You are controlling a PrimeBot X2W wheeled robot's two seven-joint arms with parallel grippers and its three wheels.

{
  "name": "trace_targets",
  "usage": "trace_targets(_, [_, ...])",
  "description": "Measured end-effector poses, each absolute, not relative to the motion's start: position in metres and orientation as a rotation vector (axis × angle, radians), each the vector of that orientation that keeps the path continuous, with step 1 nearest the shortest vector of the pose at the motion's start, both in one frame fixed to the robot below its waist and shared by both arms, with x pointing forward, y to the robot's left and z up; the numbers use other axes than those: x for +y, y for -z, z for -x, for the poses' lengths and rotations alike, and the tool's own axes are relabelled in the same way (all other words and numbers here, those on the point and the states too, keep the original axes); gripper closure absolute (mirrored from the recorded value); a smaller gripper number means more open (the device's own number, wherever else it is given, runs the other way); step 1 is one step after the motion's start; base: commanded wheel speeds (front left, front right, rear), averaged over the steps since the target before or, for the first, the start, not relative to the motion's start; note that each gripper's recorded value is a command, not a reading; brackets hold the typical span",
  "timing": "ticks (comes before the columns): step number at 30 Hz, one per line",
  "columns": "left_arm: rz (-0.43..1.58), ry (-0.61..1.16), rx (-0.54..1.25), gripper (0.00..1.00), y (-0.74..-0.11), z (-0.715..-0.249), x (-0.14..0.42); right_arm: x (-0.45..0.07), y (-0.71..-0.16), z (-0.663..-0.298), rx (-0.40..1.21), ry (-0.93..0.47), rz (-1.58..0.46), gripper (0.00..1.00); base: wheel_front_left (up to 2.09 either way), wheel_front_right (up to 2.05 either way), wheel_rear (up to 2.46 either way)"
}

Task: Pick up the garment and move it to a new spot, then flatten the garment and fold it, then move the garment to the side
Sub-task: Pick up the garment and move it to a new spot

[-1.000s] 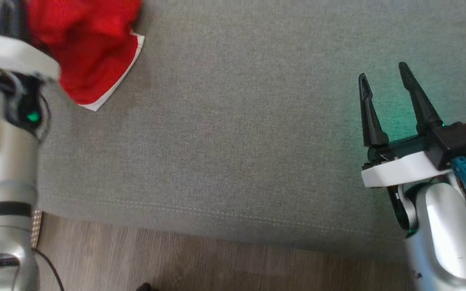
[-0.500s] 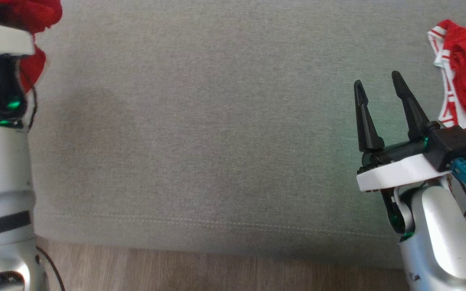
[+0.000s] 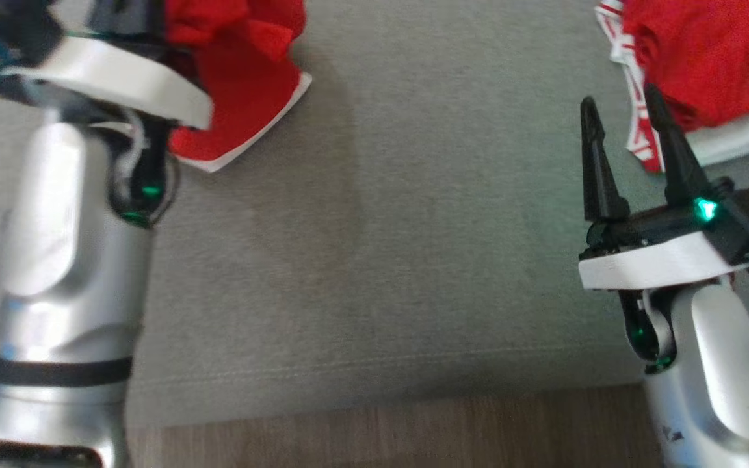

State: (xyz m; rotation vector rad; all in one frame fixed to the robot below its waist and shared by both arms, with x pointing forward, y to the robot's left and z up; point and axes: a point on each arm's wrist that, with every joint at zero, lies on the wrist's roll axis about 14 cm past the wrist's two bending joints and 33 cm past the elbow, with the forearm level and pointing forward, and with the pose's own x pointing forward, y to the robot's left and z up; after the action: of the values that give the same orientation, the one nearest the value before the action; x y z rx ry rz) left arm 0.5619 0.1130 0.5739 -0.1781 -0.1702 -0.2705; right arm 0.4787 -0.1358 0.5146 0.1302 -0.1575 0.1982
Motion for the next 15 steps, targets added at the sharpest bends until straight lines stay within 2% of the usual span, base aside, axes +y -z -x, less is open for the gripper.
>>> trace_targets(12, [0.270,0.549,-0.024,1.00,-0.521,-0.577,-0.034,-0.181,-0.526,-0.472,-0.192,-0.092,-0.125,0.00,0.00,0.00,0.00])
trace_targets(13, [0.271,0.575,0.002,0.73,-0.511,-0.574,-0.044,-0.185,-0.527,-0.471,-0.195,-0.082,-0.122,0.00,0.00,0.00,0.00])
trace_targets(14, [0.275,0.608,0.028,0.20,-0.502,-0.568,-0.057,-0.189,-0.527,-0.470,-0.196,-0.072,-0.121,0.00,0.00,0.00,0.00])
trace_targets(15, [0.289,0.643,0.048,0.00,-0.496,-0.562,-0.069,-0.193,-0.527,-0.469,-0.194,-0.063,-0.119,0.00,0.00,0.00,0.00])
